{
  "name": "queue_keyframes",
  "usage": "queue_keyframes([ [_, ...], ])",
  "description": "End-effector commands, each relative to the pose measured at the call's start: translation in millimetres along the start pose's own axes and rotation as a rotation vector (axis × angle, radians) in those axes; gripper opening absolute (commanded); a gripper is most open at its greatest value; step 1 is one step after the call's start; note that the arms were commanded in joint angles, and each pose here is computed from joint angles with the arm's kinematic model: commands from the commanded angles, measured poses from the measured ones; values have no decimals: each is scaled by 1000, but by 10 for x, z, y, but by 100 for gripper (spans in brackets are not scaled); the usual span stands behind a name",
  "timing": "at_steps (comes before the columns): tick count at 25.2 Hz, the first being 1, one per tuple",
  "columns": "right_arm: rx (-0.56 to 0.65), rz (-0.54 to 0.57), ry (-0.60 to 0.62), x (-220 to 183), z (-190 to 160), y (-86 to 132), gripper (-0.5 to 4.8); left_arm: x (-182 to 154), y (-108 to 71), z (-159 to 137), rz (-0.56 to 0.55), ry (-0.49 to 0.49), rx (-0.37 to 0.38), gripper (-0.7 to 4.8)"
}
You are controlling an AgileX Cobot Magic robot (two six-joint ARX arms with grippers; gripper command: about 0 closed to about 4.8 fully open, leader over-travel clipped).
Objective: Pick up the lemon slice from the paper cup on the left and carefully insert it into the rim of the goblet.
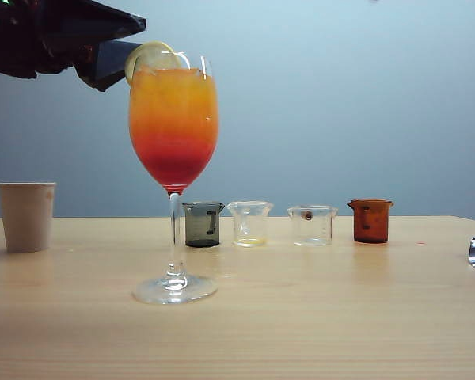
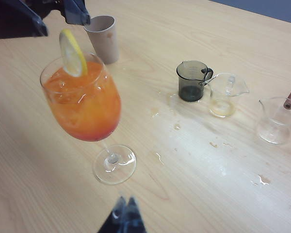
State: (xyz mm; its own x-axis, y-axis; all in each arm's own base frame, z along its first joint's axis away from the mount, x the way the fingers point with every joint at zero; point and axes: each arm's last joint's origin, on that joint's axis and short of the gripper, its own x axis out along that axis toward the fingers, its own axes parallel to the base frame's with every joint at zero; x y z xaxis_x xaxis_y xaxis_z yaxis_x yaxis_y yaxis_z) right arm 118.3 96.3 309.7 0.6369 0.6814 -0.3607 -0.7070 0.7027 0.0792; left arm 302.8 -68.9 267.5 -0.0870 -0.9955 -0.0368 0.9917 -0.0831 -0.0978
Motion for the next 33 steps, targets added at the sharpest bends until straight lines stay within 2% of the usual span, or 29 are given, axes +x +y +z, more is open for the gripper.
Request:
queue_keyframes([
  [1, -6, 1, -14, -6, 17, 2, -6, -8, -53, 148, 19, 7, 30, 247],
  [3, -6, 2, -16, -6, 19, 2, -6, -13, -102, 237, 37, 14, 35, 213],
  [6, -8, 2, -26, -7, 29, 2, -6, -23, -199, 368, 68, 24, 35, 42],
  [7, -8, 2, -29, -7, 31, 2, -6, -27, -244, 419, 82, 28, 35, 12],
  [12, -8, 2, -29, -7, 32, 2, -6, -50, -477, 658, 189, 45, -14, -6],
  [14, -8, 2, -29, -8, 33, 3, -5, -68, -583, 761, 299, 51, -78, -6],
  [15, -8, 3, -31, -10, 37, 4, -6, -89, -686, 854, 420, 42, -144, -6],
  [16, -9, 3, -33, -13, 39, 4, -6, -105, -782, 928, 499, 29, -161, -6],
  [22, -11, 7, -49, -15, 55, 6, -6, -90, -1185, 1127, 729, 9, -115, -6],
  [24, -14, 7, -65, -16, 70, 7, -6, -27, -1463, 1179, 859, 22, -98, -6],
  [25, -15, 7, -66, -17, 71, 8, -6, -5, -1538, 1182, 882, 29, -97, -6],
  [31, -43, 7, -79, -17, 83, 9, -6, 94, -1815, 1139, 1058, 90, -128, -6],
  [33, -43, 5, -78, -15, 79, 7, -6, 131, -1869, 1113, 1079, 120, -133, -6],
])
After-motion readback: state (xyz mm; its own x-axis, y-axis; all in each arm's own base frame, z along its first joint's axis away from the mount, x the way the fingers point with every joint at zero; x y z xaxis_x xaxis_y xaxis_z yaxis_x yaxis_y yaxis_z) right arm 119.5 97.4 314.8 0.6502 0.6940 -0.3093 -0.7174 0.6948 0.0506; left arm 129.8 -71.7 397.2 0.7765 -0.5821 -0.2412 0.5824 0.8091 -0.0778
